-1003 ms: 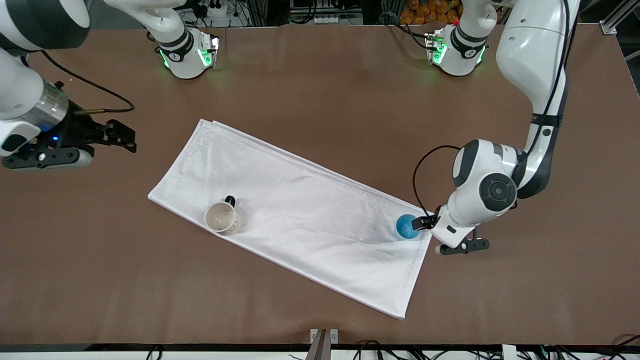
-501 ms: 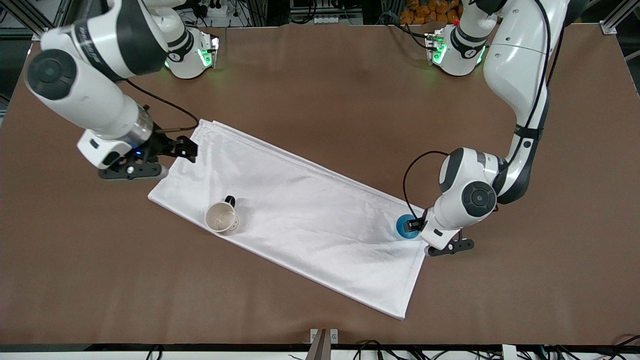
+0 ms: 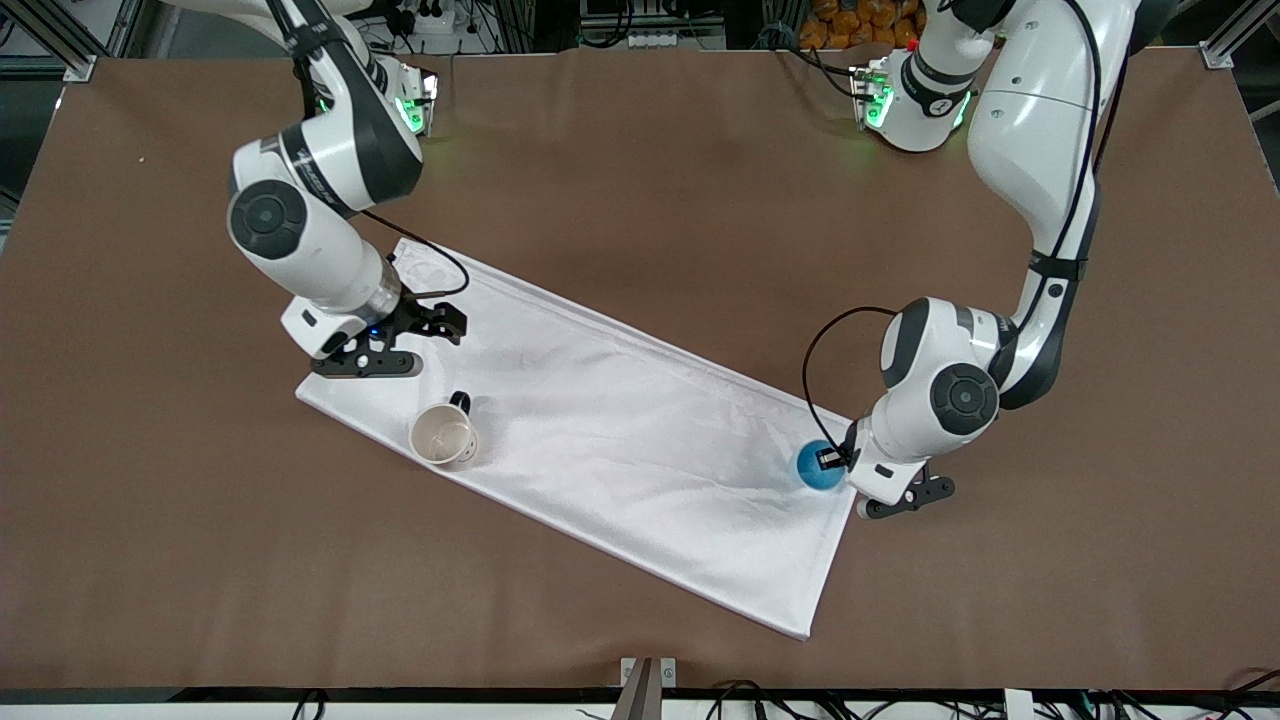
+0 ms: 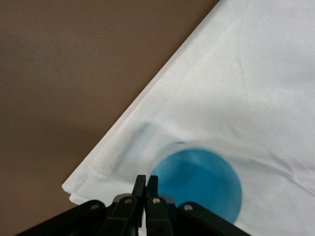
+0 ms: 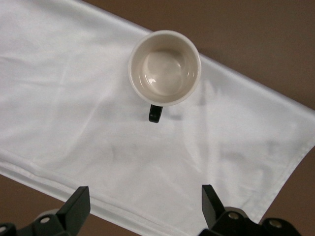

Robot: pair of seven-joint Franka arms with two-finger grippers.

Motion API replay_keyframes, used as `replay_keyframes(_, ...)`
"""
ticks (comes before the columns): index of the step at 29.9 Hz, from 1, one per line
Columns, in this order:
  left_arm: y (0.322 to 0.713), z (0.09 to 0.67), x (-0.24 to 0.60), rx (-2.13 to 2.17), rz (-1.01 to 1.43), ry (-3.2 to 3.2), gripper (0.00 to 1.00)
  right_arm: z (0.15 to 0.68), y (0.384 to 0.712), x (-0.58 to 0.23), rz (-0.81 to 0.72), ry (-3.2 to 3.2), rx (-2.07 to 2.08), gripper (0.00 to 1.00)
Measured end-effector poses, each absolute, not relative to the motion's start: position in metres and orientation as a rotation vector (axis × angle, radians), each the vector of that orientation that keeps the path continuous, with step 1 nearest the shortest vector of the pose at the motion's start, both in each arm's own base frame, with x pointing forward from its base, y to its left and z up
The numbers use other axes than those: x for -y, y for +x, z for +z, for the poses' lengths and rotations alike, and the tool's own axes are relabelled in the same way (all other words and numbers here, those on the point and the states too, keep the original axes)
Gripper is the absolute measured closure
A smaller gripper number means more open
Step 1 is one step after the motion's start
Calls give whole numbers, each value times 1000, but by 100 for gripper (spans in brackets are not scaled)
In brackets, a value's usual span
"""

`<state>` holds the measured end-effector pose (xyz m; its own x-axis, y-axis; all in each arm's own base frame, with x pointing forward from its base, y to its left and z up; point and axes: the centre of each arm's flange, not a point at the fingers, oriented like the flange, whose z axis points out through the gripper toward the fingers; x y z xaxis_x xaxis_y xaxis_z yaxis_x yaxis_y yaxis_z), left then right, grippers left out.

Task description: Place blue cup into white mug on table

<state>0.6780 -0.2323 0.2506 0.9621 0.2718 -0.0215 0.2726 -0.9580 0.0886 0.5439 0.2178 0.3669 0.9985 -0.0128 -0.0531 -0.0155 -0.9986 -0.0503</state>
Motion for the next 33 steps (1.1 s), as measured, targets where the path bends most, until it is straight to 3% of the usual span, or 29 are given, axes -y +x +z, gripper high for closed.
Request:
replay_keyframes(19,689,356,175,-401,93,3006,96,253,552,-233,31,-3144,-36,2)
replay_keyframes(23,683,371,137,-271,98,3031,96,245,555,-229,39,-3144,-47,7)
replay_keyframes(26,672,381,104,-190,96,3046,96,243,560,-223,33,-3147,-59,17)
replay_keyframes(33,639,400,83,-141,85,3058,96,240,571,-219,19,-3150,-67,52)
